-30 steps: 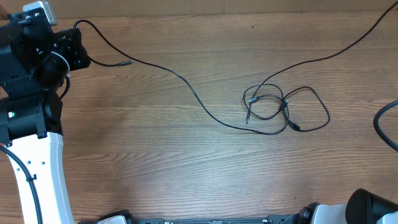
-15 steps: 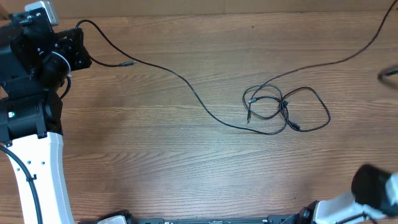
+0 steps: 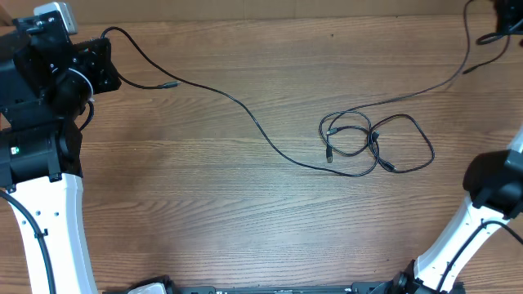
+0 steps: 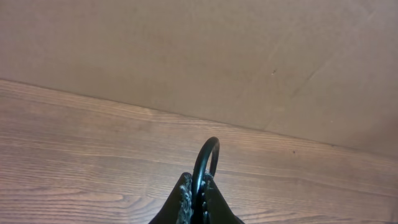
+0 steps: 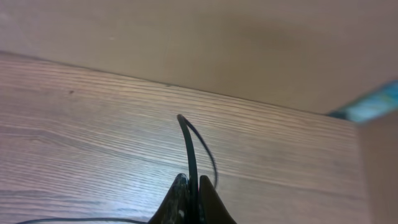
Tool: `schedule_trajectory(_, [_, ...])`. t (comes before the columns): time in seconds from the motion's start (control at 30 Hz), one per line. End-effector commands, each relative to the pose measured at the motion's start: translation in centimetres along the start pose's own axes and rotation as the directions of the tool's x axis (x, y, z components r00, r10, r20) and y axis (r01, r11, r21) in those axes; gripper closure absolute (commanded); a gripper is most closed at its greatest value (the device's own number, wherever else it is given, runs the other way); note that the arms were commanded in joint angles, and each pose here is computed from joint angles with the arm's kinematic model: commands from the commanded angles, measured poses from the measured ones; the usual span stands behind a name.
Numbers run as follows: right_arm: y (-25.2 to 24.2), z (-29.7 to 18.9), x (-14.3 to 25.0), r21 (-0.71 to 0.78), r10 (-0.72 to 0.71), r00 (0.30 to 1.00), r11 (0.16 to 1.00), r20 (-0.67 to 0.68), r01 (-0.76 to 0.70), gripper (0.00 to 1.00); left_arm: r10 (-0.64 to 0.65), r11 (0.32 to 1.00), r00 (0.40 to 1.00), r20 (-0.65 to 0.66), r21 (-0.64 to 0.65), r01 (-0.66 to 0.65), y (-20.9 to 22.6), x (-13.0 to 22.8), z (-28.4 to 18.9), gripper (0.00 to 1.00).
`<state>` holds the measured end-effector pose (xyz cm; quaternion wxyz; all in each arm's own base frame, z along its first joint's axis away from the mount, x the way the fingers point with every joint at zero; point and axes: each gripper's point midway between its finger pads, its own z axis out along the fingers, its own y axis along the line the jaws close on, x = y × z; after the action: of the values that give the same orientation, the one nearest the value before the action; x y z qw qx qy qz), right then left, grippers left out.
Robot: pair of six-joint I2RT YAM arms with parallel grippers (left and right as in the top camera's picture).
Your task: Untangle cables
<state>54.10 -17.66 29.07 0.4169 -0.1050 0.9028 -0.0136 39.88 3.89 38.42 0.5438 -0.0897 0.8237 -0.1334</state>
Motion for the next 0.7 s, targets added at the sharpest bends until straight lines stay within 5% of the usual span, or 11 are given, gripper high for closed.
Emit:
schedule_trajectory(0.0, [2.1,3.7,0.8,-0.104,-0.006,1.0,0.995,-0.012,0.005,0.96,0.008,0.999,1.0,0.027,0.042,-0.009,-1.1,-1.1,-1.0,0.96])
schedule_trajectory(0.37, [4.5,13.5,8.4,-0.215,0.031,0.981,0.974,-0.191,-0.073,0.96,0.001,0.999,1.0,0.009,0.045,-0.002,-1.1,-0.6,-1.0,0.96])
schedule_trajectory(0.63, [4.8,15.2,10.3,-0.227,0.04,0.972,0.969,-0.23,-0.094,0.96,0.001,0.999,1.0,0.009,0.045,-0.002,-1.1,-0.6,-1.0,0.96])
schedule_trajectory(0.67, [4.8,15.2,10.3,-0.226,0.04,0.973,0.97,-0.229,-0.093,0.85,0.0,0.999,1.0,0.009,0.045,0.0,-1.1,-0.6,-1.0,0.96])
